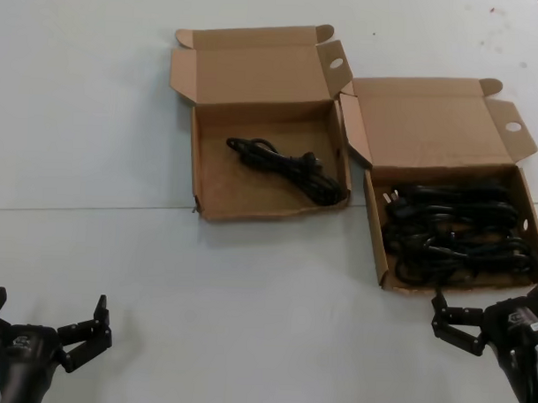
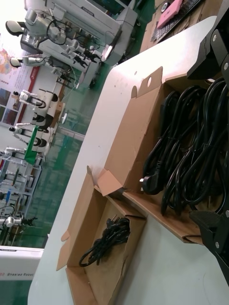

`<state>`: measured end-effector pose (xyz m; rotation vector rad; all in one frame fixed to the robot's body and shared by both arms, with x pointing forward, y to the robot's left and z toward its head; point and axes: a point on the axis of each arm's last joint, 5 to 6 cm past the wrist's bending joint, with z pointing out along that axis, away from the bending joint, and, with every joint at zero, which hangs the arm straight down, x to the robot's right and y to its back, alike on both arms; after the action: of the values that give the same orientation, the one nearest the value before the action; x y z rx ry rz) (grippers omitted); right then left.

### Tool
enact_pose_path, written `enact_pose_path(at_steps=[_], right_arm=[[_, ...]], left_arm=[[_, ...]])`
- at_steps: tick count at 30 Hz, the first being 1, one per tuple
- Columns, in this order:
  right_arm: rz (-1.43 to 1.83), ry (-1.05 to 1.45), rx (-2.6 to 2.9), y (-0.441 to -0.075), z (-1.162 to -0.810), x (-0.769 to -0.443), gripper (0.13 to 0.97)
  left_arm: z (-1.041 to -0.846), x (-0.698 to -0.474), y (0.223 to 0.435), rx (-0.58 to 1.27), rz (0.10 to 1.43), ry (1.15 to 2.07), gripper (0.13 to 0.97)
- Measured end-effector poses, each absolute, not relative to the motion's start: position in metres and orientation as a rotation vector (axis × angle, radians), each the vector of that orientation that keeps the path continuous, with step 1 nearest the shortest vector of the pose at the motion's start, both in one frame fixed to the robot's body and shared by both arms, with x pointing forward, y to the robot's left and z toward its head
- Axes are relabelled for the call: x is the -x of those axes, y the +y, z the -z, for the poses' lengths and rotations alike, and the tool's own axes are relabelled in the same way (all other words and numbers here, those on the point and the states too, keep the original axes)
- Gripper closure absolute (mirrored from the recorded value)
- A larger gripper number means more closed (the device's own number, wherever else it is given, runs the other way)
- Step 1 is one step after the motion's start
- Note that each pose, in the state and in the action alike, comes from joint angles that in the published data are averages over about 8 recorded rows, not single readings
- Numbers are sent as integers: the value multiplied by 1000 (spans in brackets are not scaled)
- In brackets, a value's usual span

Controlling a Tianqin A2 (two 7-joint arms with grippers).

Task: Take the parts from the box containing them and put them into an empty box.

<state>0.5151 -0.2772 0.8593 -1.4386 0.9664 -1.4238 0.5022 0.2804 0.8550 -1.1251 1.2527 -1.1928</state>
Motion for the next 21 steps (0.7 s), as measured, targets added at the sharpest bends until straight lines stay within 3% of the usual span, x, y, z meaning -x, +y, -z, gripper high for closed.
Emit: enact_pose_path(at_steps=[21], right_arm=[[1424, 966, 1439, -277, -859, -515, 130]], left_arm=[[-855, -502, 280, 1125, 1193, 1253, 132]])
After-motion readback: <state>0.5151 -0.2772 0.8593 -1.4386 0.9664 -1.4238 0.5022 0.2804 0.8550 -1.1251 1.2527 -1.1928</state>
